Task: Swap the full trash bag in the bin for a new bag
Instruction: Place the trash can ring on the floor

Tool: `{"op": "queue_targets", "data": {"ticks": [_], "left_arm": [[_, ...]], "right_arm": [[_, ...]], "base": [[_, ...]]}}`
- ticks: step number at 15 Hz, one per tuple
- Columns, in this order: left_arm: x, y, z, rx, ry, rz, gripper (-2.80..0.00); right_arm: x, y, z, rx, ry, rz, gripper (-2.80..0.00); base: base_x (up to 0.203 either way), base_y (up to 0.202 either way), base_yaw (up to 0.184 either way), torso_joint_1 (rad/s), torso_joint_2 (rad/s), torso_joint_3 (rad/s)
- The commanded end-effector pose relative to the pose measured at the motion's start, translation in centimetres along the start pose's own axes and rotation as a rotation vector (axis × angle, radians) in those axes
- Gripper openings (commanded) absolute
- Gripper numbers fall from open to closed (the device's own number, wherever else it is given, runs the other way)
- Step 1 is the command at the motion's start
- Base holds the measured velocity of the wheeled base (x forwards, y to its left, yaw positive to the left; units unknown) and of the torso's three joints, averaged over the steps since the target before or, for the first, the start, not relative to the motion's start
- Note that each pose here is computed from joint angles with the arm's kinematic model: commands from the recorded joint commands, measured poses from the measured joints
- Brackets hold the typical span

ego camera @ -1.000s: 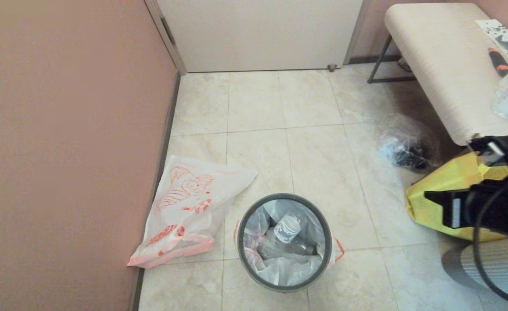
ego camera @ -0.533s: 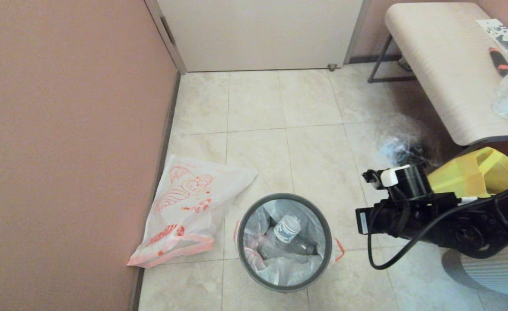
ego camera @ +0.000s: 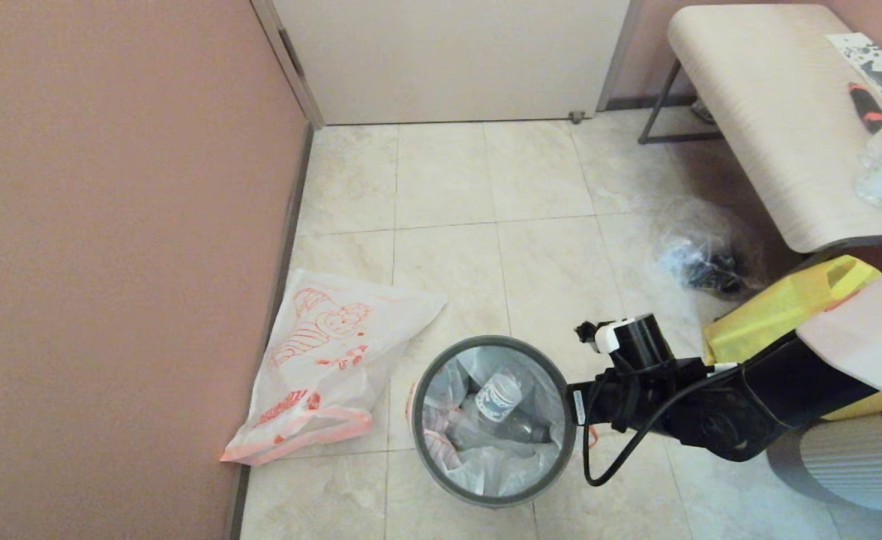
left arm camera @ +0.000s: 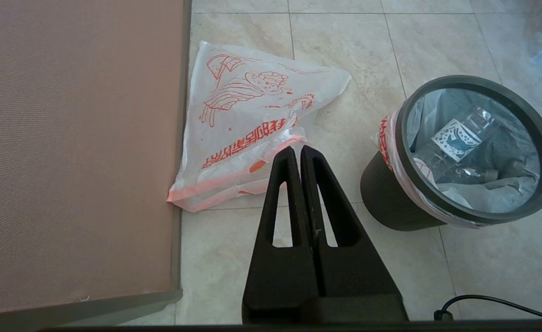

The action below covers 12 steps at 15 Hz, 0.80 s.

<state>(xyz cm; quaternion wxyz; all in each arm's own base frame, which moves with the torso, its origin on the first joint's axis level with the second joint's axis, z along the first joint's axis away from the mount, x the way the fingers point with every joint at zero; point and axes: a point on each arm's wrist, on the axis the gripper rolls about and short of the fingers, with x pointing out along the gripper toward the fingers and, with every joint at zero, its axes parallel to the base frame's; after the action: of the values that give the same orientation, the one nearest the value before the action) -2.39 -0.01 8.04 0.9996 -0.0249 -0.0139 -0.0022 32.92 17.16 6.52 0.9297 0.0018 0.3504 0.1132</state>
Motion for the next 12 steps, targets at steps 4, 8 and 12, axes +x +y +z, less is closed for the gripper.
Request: {"op": "queue_targets", "data": {"ticks": [4, 8, 12], "left_arm": [[0.0, 0.0, 0.0, -0.001, 0.0, -0.001, -2.8], [0.0, 0.0, 0.0, -0.001, 0.0, -0.001, -2.8], [0.0, 0.0, 0.0, -0.001, 0.0, 0.0, -2.8]], "right_arm": [[2.7, 0.4, -0.5, -0.004, 0.021, -0.009, -1.45], [2.9, 0.6, 0.0, -0.003, 0.005, -0.004, -2.8], [2.5, 0.6, 0.3, -0.003, -0.017, -0.045, -2.8]], "base": [[0.0, 0.0, 0.0, 0.0, 0.0, 0.0], [0.0, 0.0, 0.0, 0.0, 0.0, 0.0], [0.0, 0.0, 0.0, 0.0, 0.0, 0.0]]}}
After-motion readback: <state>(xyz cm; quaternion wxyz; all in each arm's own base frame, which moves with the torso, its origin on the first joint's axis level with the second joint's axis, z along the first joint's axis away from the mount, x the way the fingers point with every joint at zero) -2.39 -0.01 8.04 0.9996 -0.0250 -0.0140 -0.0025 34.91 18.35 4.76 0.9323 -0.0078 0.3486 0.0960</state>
